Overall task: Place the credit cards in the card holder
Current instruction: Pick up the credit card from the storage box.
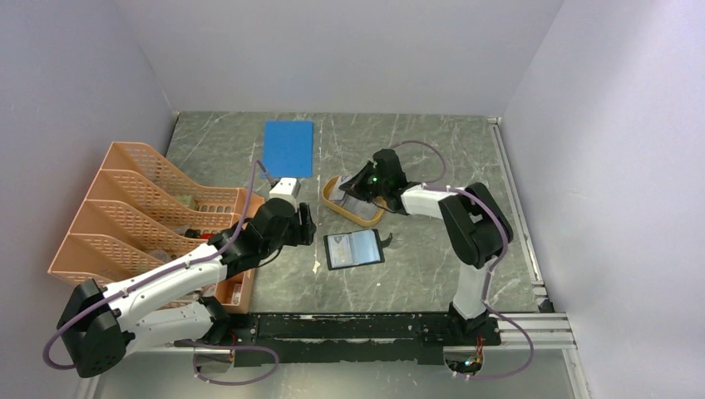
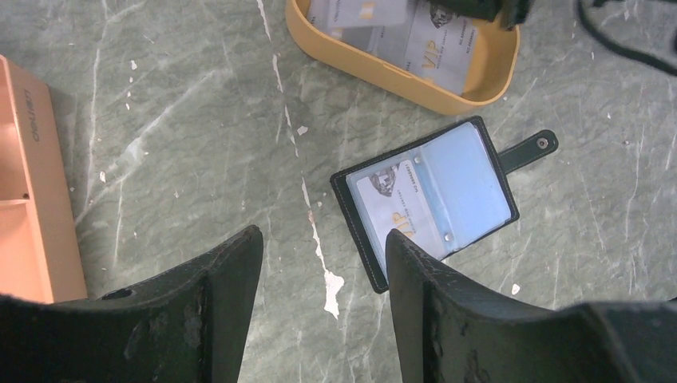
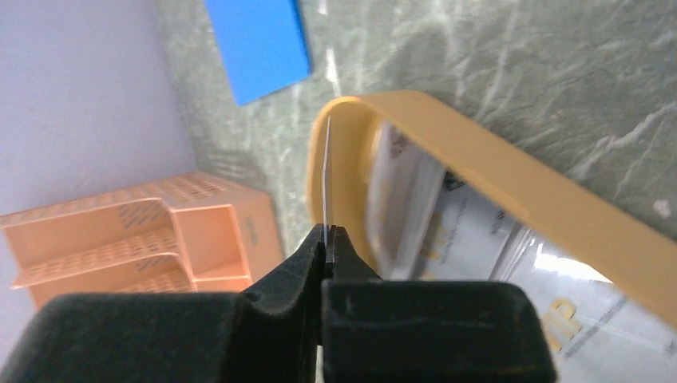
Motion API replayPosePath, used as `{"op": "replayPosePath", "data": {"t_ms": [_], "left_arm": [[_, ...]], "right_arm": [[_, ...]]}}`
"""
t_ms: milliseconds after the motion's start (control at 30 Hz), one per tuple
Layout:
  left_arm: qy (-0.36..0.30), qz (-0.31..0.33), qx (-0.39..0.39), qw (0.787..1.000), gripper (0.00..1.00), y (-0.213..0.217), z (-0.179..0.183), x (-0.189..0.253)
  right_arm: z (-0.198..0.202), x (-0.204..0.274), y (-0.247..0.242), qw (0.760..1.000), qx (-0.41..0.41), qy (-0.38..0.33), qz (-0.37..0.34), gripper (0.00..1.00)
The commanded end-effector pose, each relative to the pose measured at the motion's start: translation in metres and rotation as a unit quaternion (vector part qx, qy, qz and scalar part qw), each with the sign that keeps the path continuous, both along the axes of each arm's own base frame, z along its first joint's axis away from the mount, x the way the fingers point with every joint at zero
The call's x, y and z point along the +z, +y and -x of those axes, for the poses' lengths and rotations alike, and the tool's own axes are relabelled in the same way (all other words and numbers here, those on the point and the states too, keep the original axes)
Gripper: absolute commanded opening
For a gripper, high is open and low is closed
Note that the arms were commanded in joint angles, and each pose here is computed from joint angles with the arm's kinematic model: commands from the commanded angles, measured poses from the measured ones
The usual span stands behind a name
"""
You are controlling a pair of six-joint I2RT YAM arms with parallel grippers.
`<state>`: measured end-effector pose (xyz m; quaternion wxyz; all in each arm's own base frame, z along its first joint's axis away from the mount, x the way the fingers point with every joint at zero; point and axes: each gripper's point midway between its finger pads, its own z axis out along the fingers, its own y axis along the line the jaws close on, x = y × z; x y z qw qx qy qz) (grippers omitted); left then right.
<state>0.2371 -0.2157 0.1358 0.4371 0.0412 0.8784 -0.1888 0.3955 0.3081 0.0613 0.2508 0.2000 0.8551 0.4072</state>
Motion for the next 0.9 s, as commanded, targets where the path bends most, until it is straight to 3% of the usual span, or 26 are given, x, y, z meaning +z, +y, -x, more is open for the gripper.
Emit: {"op": "replayPosePath", "data": {"t_ms": [0,167,333,500,867], "left_arm": [[-0.023,0.01,0.022,0.999,0.62,0.006,-0.007,0.02],[-0.045,0.03,0.055,0.997,0.62,0.015,-0.011,0.046],[-0.072,0.056,0.077,0.993,0.62,0.018,-0.018,0.086],[-0.071,0.085,0.067,0.992,0.62,0.006,-0.018,0.109],[-0.036,0.139,0.003,0.99,0.62,-0.027,-0.007,0.115]], "right_arm": [[0.004,0.067,-0.008,0.999,-0.004,-0.026,-0.042,0.0],[0.028,0.113,-0.025,0.995,-0.007,0.001,-0.096,0.0],[0.067,0.142,-0.045,0.969,0.001,0.096,-0.229,0.0],[0.089,0.165,-0.064,0.963,0.007,0.108,-0.246,0.0],[0.116,0.167,-0.074,0.959,0.051,0.122,-0.25,0.0]]}}
